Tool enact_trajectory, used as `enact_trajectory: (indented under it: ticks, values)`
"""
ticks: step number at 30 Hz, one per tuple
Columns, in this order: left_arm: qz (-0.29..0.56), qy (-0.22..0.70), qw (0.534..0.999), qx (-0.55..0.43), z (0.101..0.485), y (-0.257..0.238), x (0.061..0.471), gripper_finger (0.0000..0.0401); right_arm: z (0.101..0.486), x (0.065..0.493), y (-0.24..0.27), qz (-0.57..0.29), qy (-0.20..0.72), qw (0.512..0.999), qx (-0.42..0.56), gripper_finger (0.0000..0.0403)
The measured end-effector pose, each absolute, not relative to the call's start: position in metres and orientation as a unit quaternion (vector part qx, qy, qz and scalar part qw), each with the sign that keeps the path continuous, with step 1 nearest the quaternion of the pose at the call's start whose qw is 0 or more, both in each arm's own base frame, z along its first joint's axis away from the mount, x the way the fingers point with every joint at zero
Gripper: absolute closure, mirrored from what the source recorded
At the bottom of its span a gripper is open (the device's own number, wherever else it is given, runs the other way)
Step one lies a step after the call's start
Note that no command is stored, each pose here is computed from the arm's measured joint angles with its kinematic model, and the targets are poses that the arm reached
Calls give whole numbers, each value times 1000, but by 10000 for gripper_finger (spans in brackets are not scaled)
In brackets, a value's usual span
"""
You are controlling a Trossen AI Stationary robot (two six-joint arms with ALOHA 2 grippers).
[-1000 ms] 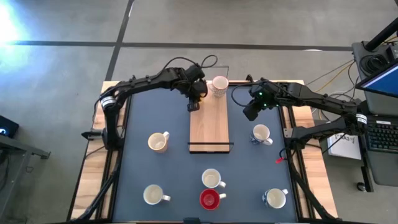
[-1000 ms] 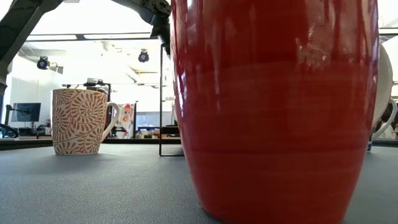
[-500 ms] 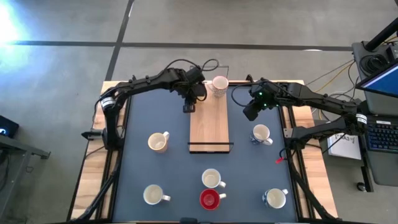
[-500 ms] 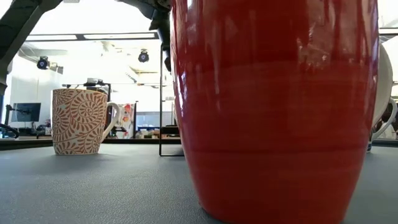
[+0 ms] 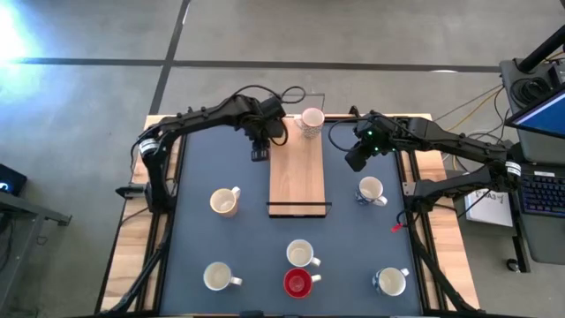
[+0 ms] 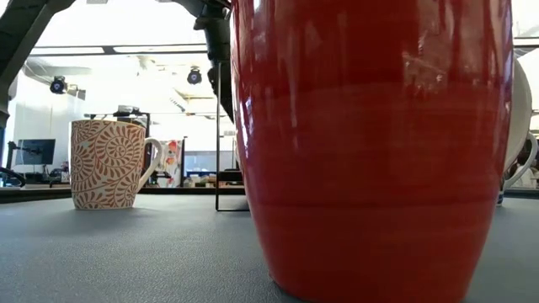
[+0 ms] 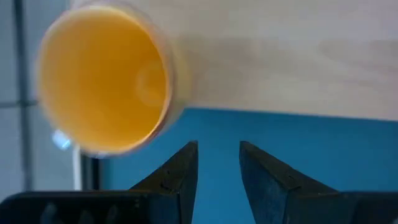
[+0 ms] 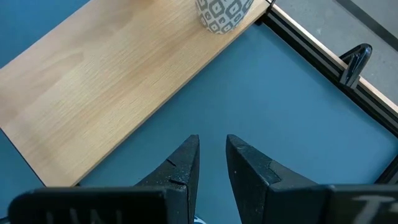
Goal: Place coffee mugs
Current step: Put the yellow mug on the shelf
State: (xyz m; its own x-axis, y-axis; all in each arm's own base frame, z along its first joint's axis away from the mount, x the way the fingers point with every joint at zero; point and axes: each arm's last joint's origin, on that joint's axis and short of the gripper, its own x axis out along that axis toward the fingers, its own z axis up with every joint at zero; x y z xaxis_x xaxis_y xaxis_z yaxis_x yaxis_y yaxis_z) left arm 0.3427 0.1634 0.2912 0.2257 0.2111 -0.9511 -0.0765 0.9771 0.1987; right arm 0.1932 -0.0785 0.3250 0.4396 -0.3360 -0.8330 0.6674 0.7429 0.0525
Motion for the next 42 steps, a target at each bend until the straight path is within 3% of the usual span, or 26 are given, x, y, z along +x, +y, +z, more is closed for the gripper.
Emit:
enact_trajectory:
  ticks: [10,27,42]
  values:
    - [172,620,765,24,275,199,337,301,325,193,-79,-304,434,827,191,325]
    - [186,573,798,28,259,213,358,301,325,193,-79,-303,434,827,191,335]
    - [212,562,799,25,259,218,359,301,325,193,-79,-304,434,827,191,335]
